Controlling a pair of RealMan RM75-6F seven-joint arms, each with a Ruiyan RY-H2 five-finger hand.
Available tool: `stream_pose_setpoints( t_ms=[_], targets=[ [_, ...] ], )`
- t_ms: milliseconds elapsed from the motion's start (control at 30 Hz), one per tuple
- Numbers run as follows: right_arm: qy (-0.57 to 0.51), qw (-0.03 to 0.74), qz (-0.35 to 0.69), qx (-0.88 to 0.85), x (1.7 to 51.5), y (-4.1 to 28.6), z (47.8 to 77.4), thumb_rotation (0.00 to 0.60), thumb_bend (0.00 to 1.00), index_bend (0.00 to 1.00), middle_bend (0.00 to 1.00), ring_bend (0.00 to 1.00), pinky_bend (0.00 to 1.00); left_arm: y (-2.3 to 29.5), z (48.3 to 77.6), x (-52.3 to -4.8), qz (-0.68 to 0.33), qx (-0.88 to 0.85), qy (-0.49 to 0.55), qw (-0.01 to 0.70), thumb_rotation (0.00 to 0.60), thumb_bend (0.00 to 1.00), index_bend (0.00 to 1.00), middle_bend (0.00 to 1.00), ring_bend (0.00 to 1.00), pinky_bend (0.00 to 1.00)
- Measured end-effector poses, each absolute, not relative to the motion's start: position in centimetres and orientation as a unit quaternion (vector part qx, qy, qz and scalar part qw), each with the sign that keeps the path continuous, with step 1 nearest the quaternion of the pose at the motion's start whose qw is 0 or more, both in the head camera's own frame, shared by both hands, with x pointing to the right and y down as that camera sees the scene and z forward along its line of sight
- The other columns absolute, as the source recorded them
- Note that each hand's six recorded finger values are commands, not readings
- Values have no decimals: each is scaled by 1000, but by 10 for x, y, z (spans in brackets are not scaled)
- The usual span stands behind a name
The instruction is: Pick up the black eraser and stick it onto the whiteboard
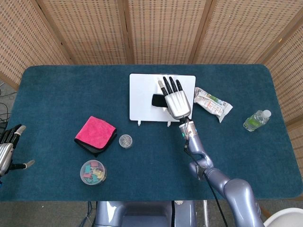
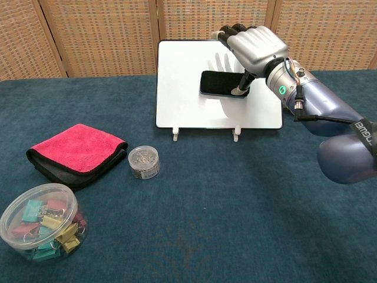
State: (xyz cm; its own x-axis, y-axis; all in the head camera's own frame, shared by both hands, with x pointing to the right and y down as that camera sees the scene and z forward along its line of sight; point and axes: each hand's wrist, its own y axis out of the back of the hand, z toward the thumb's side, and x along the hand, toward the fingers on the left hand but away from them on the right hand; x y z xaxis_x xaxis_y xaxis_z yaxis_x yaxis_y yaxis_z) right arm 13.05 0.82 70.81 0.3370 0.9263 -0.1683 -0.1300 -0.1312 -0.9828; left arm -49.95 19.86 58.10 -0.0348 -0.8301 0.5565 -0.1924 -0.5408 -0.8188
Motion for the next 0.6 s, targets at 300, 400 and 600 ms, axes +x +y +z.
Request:
stream_pose_setpoints(
  t_ms=[300,400,600],
  targets=[
    [-357,566,439,-599,137,17,693,600,0,0,68,0,140,201,578,-499,-593,-647,400,266,600,0,0,0,0,0],
    [-364,557,420,-618,144,25,681,600,0,0,40,5,101,201,575,-498,-588,-650,401,268,600,0,0,0,0,0],
    [-365,504,404,-671,177,53,647,600,0,0,0,0,0,200,569,-498,-576,-655,402,278,600,0,0,0,0,0]
  ],
)
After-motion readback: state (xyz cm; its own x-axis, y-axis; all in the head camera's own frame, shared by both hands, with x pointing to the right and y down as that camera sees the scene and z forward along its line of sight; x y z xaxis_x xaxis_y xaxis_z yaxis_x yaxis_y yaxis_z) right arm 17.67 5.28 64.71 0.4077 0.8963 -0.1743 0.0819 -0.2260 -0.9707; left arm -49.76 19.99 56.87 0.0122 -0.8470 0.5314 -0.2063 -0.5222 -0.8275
